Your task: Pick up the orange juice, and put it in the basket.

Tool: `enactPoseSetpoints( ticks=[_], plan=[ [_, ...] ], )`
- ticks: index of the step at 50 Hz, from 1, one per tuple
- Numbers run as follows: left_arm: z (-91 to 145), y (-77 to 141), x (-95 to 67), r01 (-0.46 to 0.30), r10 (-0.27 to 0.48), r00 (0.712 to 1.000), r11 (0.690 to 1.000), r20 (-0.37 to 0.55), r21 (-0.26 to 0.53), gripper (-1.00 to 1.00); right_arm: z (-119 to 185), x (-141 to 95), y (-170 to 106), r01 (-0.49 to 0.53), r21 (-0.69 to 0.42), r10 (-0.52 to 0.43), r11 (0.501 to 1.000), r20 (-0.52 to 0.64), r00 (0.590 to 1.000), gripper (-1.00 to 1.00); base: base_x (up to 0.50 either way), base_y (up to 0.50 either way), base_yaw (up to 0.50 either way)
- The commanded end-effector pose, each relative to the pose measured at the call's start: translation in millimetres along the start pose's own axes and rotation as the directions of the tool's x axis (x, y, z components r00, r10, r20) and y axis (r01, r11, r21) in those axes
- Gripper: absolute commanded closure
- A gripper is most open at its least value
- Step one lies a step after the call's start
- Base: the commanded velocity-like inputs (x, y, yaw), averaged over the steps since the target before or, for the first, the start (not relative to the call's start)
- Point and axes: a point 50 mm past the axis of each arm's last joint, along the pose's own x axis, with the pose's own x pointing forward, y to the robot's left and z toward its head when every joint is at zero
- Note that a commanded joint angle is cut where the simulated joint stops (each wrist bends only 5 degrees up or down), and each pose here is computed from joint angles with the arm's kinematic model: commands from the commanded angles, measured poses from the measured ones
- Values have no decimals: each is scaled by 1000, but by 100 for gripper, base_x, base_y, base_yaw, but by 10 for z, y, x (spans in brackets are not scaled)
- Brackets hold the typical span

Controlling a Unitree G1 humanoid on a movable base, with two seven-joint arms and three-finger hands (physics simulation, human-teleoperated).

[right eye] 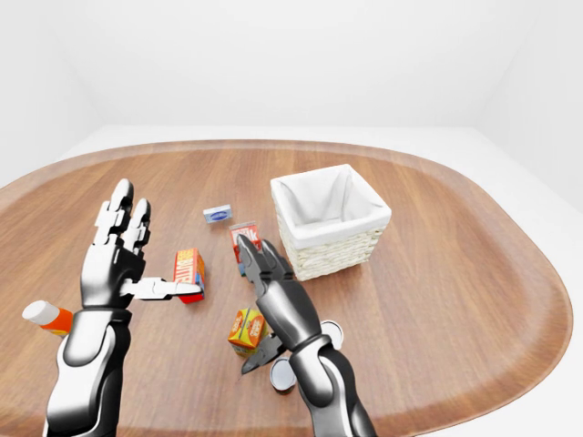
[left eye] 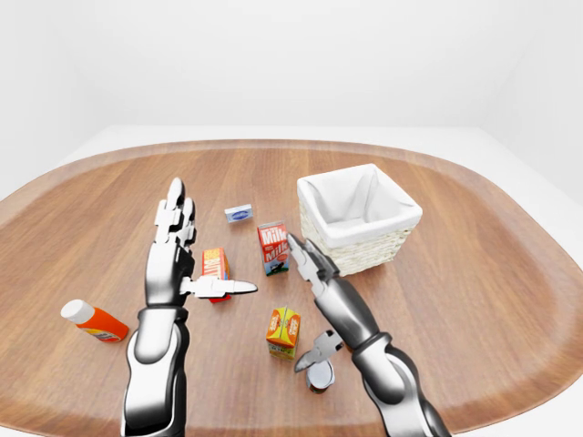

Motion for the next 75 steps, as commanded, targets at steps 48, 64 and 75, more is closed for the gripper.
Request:
enactPoseSetpoints(
  ticks=[48,64,75],
  plan=[
    [-3,2,1,-1,1,1000,1000,-1,-2,-100,-186,134,339,-88,-179,87,980,-15,996,-100,0,0,0],
    [-120,21,42,-2,2,999,1000,-46,-8,-100,-387,313,441,-110,-191,97,975,-74,993,-100,0,0,0],
    [-65,12,13,-2,2,1000,1000,-26,-5,-100,-548,326,553,-134,-164,113,977,-136,984,-100,0,0,0]
  ],
)
